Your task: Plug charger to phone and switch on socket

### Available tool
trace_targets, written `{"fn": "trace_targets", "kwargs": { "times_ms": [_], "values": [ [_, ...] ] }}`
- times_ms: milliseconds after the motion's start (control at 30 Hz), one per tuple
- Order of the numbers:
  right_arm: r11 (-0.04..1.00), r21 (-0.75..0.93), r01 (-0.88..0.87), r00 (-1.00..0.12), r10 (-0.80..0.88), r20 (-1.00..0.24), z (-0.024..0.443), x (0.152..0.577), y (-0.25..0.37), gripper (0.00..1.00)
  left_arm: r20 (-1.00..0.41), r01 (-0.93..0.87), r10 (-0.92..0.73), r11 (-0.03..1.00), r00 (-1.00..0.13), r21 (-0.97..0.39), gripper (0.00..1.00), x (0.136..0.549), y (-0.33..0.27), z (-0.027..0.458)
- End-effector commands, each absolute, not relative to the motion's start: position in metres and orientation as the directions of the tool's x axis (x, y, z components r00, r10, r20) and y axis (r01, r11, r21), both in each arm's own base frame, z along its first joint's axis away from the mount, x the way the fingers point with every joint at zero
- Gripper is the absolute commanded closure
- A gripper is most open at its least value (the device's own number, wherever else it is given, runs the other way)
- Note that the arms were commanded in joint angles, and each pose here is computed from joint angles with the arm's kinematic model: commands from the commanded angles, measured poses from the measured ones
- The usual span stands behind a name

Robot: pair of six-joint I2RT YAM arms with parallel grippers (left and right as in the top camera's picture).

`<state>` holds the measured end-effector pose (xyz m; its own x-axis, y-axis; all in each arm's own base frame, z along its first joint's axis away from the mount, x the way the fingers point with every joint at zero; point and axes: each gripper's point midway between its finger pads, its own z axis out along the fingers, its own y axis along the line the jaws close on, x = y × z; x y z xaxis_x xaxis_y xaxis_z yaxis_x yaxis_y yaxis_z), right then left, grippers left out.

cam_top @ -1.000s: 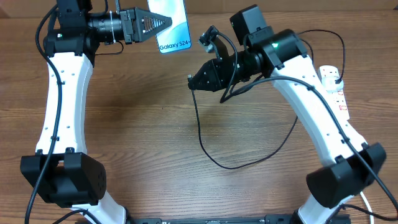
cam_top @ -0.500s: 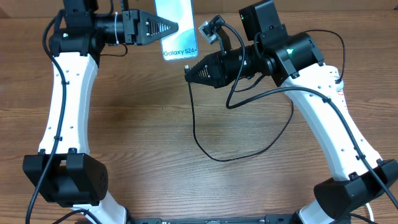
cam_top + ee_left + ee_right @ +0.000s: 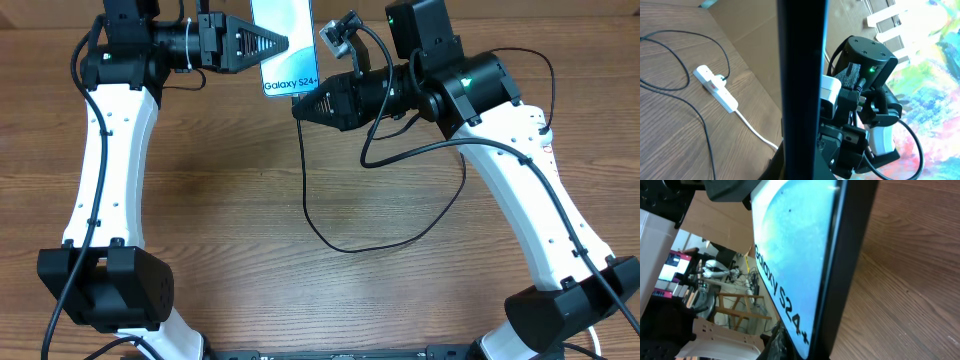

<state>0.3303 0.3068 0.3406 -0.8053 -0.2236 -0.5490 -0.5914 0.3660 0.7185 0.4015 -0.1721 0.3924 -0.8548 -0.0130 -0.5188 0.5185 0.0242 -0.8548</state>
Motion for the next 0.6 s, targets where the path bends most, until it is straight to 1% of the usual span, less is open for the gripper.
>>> {"fn": "trace_targets", "kwargs": {
  "times_ms": [0, 267, 567],
  "values": [
    [0.317, 0.72, -0.618, -0.786, -0.206, -0.584, 0.3662, 0.3227, 0.3045, 0.96, -0.572, 0.572, 0.01, -0.013, -0.82, -0.82, 0.96, 0.394, -0.1744, 0.4038],
    [0.283, 0.733, -0.618, -0.786, -0.215, -0.58, 0.3699, 0.3174, 0.3061, 0.96, -0.577, 0.577, 0.011, -0.012, -0.817, -0.817, 0.96, 0.3956, -0.1747, 0.4073],
    [0.277, 0.722, -0.634, -0.773, -0.208, -0.599, 0.3727, 0.32, 0.307, 0.96, -0.554, 0.554, 0.012, -0.013, -0.832, -0.832, 0.96, 0.3955, -0.1747, 0.4073]
  ]
}}
